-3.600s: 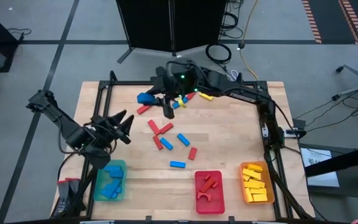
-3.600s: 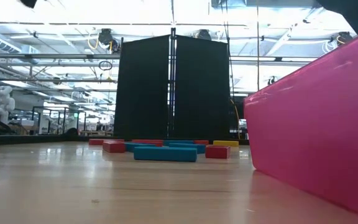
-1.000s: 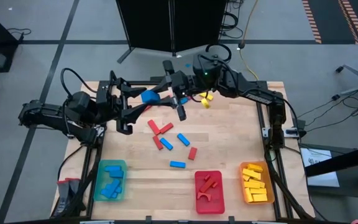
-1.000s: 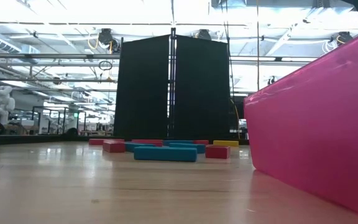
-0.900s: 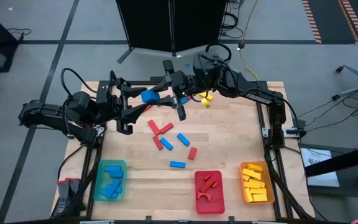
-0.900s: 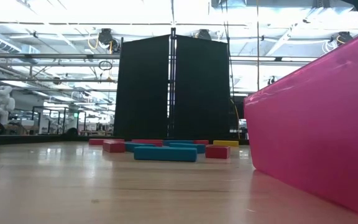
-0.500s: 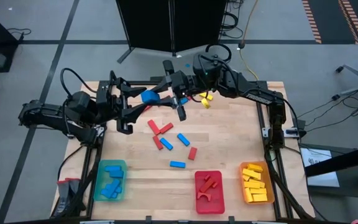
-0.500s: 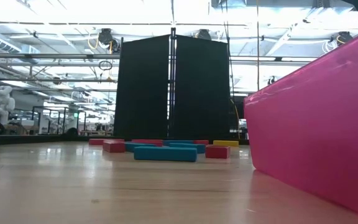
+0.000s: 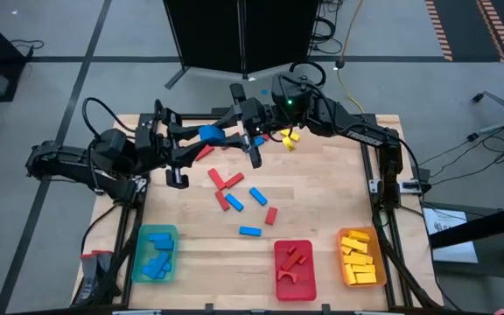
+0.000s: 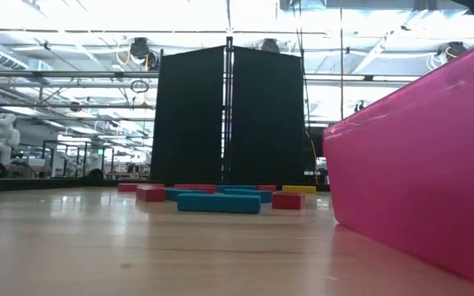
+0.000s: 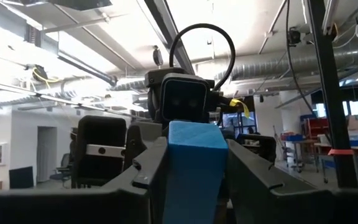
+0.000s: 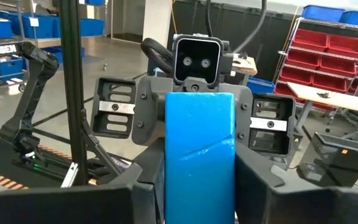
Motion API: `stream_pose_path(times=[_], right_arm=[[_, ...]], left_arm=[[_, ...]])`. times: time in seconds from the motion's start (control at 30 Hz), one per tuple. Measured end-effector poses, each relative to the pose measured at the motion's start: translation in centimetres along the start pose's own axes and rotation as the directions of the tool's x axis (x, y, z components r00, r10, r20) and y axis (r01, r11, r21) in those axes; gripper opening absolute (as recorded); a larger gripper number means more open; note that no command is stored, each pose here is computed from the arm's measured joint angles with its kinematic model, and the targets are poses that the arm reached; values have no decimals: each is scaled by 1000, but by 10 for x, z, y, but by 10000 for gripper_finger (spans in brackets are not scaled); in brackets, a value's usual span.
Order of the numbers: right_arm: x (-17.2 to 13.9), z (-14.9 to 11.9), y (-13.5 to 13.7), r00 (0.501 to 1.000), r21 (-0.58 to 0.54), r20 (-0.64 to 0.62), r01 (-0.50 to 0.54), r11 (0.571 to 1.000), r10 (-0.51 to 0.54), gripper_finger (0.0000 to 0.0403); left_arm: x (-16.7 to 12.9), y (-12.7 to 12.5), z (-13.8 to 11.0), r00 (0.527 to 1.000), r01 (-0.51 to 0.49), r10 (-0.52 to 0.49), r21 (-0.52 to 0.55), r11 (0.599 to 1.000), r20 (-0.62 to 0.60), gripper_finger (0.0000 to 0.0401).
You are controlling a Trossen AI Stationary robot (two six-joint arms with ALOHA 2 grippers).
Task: Sort blocks
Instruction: Put the blue block into the blue bin
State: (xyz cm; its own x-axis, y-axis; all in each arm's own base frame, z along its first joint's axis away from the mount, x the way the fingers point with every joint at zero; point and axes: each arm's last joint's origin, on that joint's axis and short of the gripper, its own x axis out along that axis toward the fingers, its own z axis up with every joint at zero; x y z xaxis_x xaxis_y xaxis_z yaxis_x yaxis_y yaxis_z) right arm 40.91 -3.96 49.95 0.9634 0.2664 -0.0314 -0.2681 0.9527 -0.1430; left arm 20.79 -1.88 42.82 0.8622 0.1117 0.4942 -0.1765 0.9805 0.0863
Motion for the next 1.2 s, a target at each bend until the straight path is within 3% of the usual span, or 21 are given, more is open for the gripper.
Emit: stream_pose_path(times=[0.13, 0.37, 0.47, 0.57, 0.7, 0.8, 0.9, 1.0, 1.07, 1.13, 1.2], right_arm=[[0, -1, 0, 1000, 13, -6, 0, 1000, 0, 116], [1, -5, 1, 999, -4, -46, -9, 1000, 9, 243], [-3, -6, 1, 997, -20, -76, -9, 1000, 7, 278], [-18, -8, 1, 981, -38, -189, 42, 998, -49, 294], [-44, -20, -3, 875, -118, -443, 158, 980, -195, 294], [-62, -29, -6, 774, -140, -588, 190, 972, -236, 289], [-81, -30, -6, 711, -125, -663, 203, 971, -234, 286], [-94, -30, -6, 671, -115, -704, 216, 970, -233, 286], [-100, -29, -8, 662, -114, -710, 229, 967, -241, 286], [-103, -28, -10, 663, -113, -707, 238, 965, -246, 286], [-108, -25, -11, 666, -114, -701, 247, 962, -254, 286]], left_arm=[[0, 0, 0, 1000, -20, 20, -3, 1000, -7, 130], [0, 1, -1, 999, -41, 41, -12, 999, -13, 129], [0, 2, -1, 998, -53, 53, -11, 999, -16, 129], [-3, 3, 0, 997, -67, 67, -6, 998, -42, 129], [-15, 4, -4, 977, -95, 81, -62, 994, -199, 129], [-29, 2, -12, 928, -115, 38, -188, 975, -370, 130], [-49, -7, -29, 798, -173, -77, -349, 921, -598, 129], [-72, -20, -47, 581, -305, -201, -440, 845, -789, 130], [-87, -31, -57, 418, -396, -261, -432, 810, -870, 130], [-104, -41, -66, 246, -466, -290, -375, 801, -925, 129], [-118, -50, -73, 103, -522, -309, -315, 793, -946, 129]])
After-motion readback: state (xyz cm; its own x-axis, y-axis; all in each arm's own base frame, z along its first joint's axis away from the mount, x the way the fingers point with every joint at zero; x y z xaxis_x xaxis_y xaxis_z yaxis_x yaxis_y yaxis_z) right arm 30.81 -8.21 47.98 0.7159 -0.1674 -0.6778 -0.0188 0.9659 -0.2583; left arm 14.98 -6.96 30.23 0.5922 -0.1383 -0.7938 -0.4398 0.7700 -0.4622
